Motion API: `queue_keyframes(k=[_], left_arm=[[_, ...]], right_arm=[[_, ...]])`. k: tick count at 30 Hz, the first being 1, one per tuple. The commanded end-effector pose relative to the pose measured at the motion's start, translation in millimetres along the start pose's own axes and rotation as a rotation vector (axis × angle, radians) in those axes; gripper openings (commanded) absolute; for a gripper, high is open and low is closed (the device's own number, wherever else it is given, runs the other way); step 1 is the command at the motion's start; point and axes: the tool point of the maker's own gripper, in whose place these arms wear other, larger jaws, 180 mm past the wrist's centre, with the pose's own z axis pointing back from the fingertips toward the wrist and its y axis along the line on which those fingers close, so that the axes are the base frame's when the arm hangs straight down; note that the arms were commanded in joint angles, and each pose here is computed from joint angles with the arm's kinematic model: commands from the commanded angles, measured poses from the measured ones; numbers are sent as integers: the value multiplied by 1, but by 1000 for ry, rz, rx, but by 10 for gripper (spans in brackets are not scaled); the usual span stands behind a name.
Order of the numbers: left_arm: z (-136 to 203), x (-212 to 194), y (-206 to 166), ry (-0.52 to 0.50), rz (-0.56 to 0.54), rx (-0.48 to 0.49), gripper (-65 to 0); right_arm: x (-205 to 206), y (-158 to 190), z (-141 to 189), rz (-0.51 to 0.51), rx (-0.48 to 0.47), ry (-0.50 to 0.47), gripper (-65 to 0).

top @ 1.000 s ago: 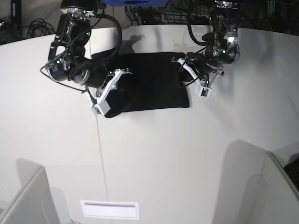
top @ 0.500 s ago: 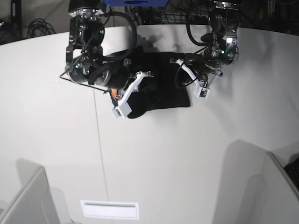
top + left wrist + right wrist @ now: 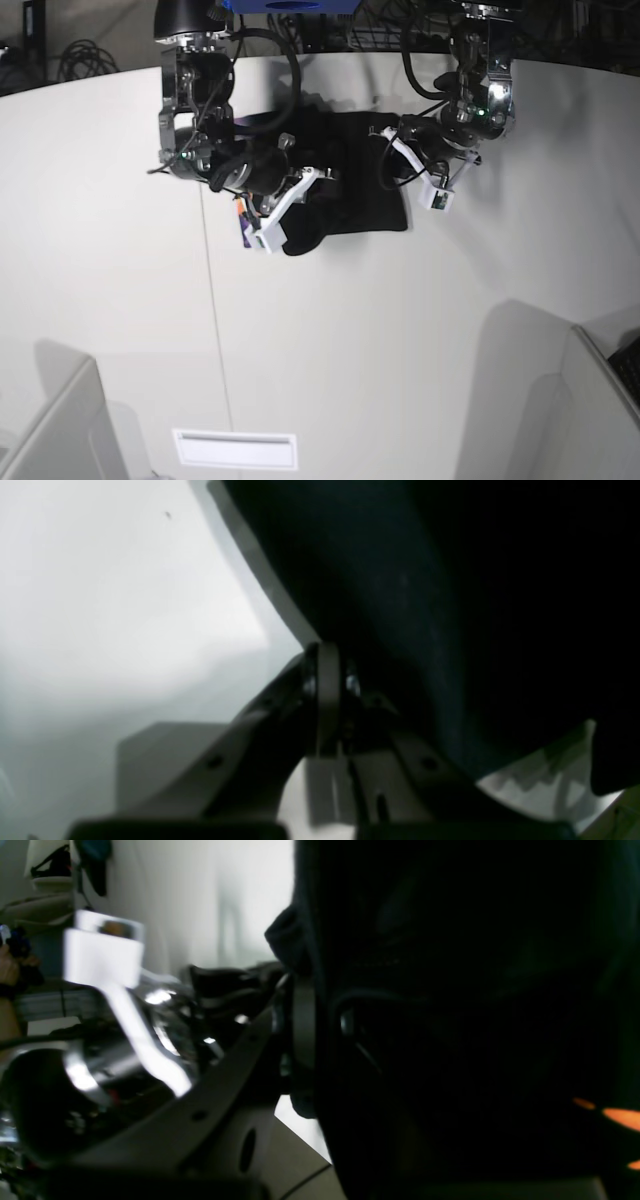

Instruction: Fold the T-shirt properly

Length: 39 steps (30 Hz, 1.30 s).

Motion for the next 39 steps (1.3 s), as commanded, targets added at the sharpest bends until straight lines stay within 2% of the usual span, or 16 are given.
queue_keyframes(k=[1, 7, 12, 15, 18, 26, 32, 36, 38, 39], left_arm=[[5, 13, 0, -44, -14, -6, -650], [27, 20, 15, -88, -19, 45, -650], [50, 6, 41, -26, 11, 125, -650], [68, -2, 64, -23, 26, 190, -650], [82, -12, 78, -2, -25, 207, -650], [119, -33, 121, 20, -35, 303, -650], [129, -34, 132, 15, -31, 333, -650], [128, -35, 132, 16, -30, 333, -650], [128, -35, 132, 16, -30, 333, -650], [128, -35, 132, 16, -30, 333, -650]], right_arm=[[16, 11, 2, 10, 35, -61, -650], [17, 5, -3, -4, 26, -66, -650], [19, 5, -4, -3, 26, -68, -650], [19, 5, -4, -3, 26, -68, -650], [19, 5, -4, -3, 26, -68, -650], [19, 5, -4, -4, 29, -69, -650], [19, 6, -4, -6, 33, -69, -650], [19, 6, -4, -7, 33, -66, -374], [19, 7, -4, -5, 33, -69, -291], [20, 7, -3, -3, 34, -71, -281]])
